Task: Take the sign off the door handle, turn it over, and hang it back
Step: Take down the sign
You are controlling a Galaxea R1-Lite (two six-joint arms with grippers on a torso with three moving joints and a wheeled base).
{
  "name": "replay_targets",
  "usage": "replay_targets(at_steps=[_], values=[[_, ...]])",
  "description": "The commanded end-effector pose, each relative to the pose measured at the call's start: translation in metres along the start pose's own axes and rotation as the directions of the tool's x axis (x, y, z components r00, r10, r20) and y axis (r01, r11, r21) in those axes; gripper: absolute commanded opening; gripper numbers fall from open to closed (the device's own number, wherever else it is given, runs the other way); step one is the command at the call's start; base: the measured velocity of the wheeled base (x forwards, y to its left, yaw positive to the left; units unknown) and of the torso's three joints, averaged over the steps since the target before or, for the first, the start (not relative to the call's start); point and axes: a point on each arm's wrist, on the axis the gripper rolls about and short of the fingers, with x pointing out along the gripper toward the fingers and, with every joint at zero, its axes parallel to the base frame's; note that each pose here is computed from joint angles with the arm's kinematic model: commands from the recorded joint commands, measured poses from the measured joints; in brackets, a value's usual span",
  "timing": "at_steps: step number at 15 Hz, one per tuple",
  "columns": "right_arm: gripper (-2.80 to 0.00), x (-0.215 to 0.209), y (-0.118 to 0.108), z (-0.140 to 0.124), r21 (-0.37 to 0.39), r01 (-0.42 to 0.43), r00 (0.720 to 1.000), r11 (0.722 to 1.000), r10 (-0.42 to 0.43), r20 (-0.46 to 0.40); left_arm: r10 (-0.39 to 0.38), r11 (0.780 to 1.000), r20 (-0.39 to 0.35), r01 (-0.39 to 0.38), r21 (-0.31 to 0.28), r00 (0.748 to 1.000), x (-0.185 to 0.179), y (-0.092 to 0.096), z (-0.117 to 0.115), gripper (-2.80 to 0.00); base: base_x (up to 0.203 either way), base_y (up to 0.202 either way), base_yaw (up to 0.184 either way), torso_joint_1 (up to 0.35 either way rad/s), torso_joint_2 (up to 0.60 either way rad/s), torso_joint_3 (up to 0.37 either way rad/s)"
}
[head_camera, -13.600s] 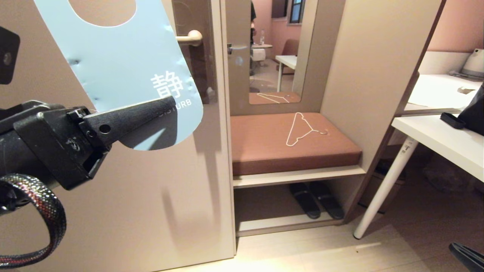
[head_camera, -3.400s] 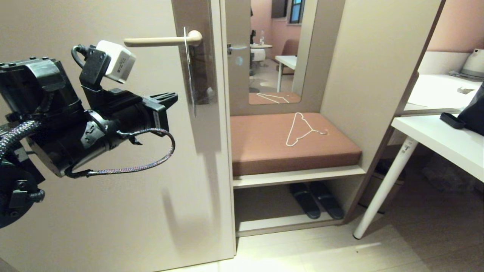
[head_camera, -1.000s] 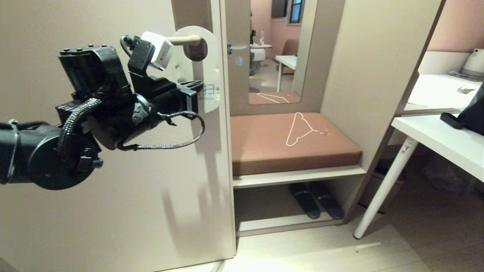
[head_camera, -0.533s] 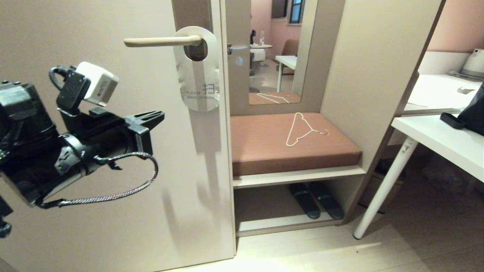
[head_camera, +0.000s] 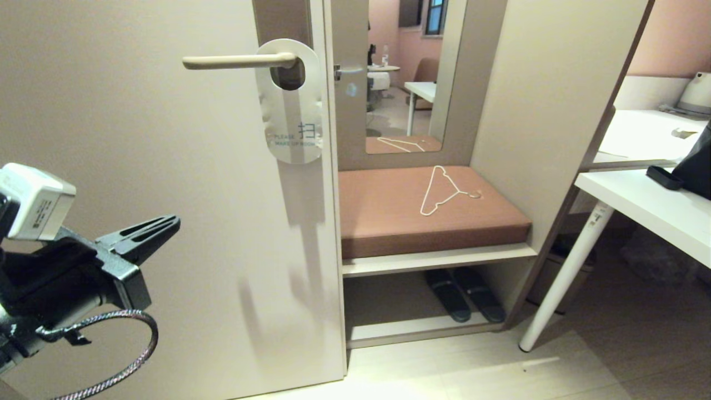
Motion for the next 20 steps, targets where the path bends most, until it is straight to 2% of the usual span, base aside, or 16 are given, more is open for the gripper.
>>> replay_targets(at_steps=[1,3,6,10,16,17,20], values=[[-2.8,0.0,0.0,0.0,0.0,-0.001,1.0,1.0,0.001,0.001,0.012,1.0,0.003,-0.012,0.004,1.0,-0.02,-0.003,-0.009,-2.8,0.0,0.0,0.0,0.0,0.0,0.0],[-2.8,0.0,0.0,0.0,0.0,-0.001,1.0,1.0,0.001,0.001,0.042,0.999,-0.021,-0.042,0.002,0.999,-0.045,-0.006,-0.03,-2.8,0.0,0.0,0.0,0.0,0.0,0.0],[-2.8,0.0,0.0,0.0,0.0,-0.001,1.0,1.0,0.001,0.001,0.128,0.992,-0.041,-0.129,-0.01,0.991,-0.082,-0.008,-0.06,-2.8,0.0,0.0,0.0,0.0,0.0,0.0],[-2.8,0.0,0.0,0.0,0.0,0.0,1.0,1.0,0.0,0.001,0.185,0.98,-0.028,-0.186,-0.063,0.982,-0.123,-0.018,-0.08,-2.8,0.0,0.0,0.0,0.0,0.0,0.0],[-2.8,0.0,0.0,0.0,0.0,-0.001,1.0,1.0,0.001,0.001,0.264,0.956,-0.111,-0.275,-0.098,0.958,-0.161,-0.037,-0.119,-2.8,0.0,0.0,0.0,0.0,0.0,0.0],[-2.8,0.0,0.0,0.0,0.0,-0.001,1.0,1.0,0.001,0.001,0.272,0.952,-0.108,-0.284,-0.113,0.956,-0.163,-0.038,-0.122,-2.8,0.0,0.0,0.0,0.0,0.0,0.0],[-2.8,0.0,0.0,0.0,0.0,0.0,1.0,1.0,0.0,0.001,0.291,0.948,-0.03,-0.293,-0.121,0.956,-0.17,-0.041,-0.123,-2.8,0.0,0.0,0.0,0.0,0.0,0.0]])
